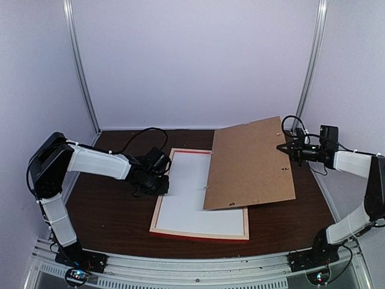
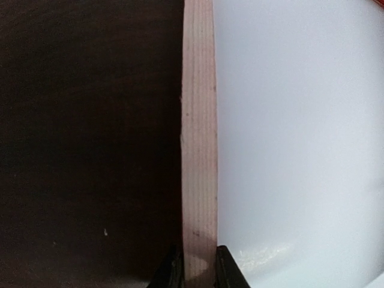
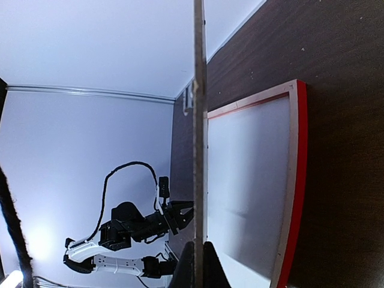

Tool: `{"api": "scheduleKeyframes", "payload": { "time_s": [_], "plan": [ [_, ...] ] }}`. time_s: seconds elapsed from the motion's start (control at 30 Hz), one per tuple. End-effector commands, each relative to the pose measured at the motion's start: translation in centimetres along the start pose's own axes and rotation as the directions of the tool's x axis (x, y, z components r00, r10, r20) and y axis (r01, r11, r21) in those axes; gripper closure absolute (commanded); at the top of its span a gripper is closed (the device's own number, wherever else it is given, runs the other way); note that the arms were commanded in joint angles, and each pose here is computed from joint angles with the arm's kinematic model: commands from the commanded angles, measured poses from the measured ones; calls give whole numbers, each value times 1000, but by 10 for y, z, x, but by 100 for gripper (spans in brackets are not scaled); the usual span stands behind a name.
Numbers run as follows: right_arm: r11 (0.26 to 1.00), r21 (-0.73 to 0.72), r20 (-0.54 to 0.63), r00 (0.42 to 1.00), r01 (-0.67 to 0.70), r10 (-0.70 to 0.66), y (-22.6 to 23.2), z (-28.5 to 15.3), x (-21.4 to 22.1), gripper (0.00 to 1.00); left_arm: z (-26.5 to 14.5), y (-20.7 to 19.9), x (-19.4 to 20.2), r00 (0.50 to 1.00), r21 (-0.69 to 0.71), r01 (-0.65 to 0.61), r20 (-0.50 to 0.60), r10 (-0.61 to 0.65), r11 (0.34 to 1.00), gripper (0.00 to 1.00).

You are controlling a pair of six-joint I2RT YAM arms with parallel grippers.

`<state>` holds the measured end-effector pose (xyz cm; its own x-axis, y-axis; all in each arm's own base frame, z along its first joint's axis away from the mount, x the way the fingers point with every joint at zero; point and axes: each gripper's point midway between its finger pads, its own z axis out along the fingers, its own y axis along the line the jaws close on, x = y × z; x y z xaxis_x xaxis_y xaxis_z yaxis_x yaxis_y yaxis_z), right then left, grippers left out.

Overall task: Put the photo into the frame
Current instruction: Move the frame body to the center of the board.

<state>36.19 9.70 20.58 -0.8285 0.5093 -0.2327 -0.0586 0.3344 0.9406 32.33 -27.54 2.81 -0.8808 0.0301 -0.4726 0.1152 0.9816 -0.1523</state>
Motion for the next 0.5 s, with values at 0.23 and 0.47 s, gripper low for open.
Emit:
{"api": "scheduleKeyframes", "payload": {
  "time_s": [0.23,0.47],
  "plan": [
    [996,-51,-87,993,77,-81,25,31,13,100,-19,-22,30,990,191,124,-84,-109,974,75],
    [994,-73,-122,989,78,-86,31,47,23,100,-45,-44,33,989,349,127,-111,-93,928,69]
  ]
}}
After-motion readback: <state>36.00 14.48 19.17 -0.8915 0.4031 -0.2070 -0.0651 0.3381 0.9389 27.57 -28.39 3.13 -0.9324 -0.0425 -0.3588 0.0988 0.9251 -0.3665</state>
